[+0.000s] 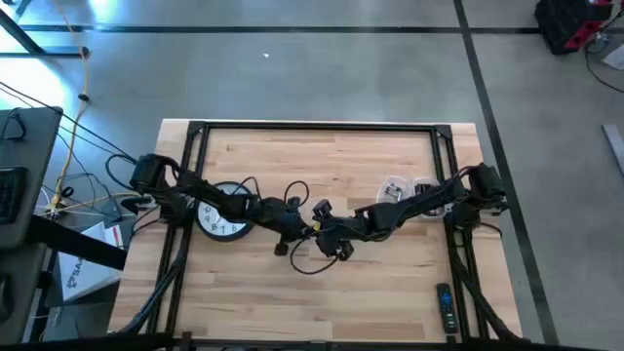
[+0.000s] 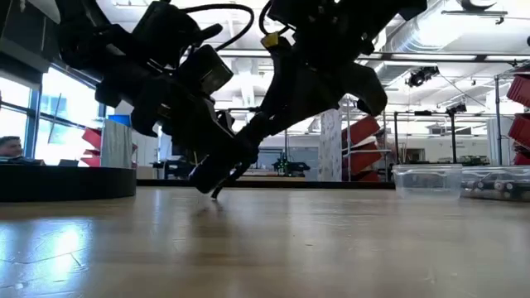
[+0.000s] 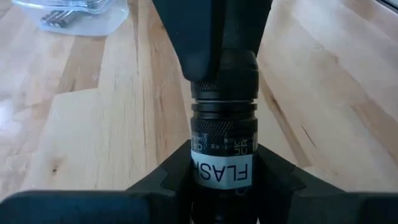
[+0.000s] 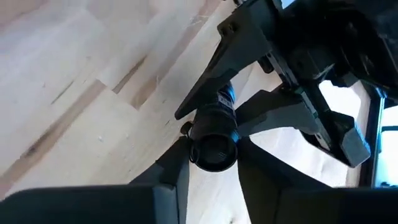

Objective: Insert battery
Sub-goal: Close the black flashlight lid

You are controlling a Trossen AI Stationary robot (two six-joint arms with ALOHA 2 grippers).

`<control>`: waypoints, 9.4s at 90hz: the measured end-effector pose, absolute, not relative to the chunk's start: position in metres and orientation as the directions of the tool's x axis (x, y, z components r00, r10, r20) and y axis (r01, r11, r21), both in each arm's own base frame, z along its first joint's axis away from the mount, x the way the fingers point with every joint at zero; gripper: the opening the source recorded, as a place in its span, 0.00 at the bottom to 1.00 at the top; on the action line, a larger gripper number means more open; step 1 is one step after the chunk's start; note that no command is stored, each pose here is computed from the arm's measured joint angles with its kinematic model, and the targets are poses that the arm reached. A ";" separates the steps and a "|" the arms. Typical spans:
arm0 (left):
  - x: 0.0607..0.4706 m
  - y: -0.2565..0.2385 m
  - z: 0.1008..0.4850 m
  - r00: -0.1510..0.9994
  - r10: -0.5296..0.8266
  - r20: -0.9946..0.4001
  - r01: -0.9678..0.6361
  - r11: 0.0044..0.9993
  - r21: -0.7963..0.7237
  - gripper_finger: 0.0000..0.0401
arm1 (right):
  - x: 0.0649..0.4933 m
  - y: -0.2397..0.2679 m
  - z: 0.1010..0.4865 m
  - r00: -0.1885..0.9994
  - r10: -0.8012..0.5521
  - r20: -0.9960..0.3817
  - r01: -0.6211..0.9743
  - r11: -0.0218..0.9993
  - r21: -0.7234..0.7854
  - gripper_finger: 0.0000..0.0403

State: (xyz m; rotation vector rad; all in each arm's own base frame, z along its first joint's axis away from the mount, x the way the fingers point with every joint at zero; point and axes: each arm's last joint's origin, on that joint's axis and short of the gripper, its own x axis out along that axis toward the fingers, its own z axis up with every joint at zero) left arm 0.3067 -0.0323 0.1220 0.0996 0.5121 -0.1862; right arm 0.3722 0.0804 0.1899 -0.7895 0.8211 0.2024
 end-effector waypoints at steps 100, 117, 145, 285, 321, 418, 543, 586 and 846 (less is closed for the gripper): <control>0.303 -0.040 0.124 0.830 0.363 -0.424 -0.127 0.862 0.490 0.25 | 0.380 0.024 0.190 0.662 -0.126 -0.739 0.476 0.832 0.285 0.18; 0.303 -0.038 0.126 0.819 0.417 -0.394 -0.187 0.843 0.504 0.25 | 0.381 0.017 0.190 0.663 -0.144 -0.734 0.624 0.648 0.437 0.17; 0.305 -0.040 0.128 0.830 0.395 -0.395 -0.172 0.854 0.492 0.25 | 0.381 0.017 0.188 0.657 -0.046 -0.752 0.505 0.767 0.395 0.17; 0.311 -0.032 0.119 0.880 -0.128 -0.457 0.203 0.972 0.119 0.25 | 0.378 0.121 0.208 0.586 -0.304 -0.752 -0.681 0.318 -0.659 0.33; 0.311 -0.032 0.119 0.880 -0.127 -0.457 0.203 0.972 0.121 0.25 | 0.379 0.104 0.202 0.554 -0.351 -0.754 -0.688 0.316 -0.653 0.37; 0.311 -0.031 0.119 0.881 -0.115 -0.459 0.193 0.973 0.128 0.25 | 0.384 0.105 0.202 0.590 -0.253 -0.766 -0.671 0.374 -0.640 0.33; 0.309 -0.030 0.117 0.879 0.034 -0.476 0.084 0.971 0.224 0.25 | 0.393 0.084 0.192 0.561 -0.280 -0.779 -0.391 0.740 -0.548 0.22; 0.302 -0.051 0.120 0.807 0.455 -0.377 -0.144 0.770 0.621 0.25 | 0.402 0.040 0.203 0.593 -0.196 -0.781 -0.008 0.969 -0.249 0.22; 0.315 -0.022 0.119 0.856 -0.350 -0.380 0.359 0.932 -0.049 0.25 | 0.381 0.104 0.214 0.607 -0.189 -0.772 -0.706 0.317 -0.633 0.24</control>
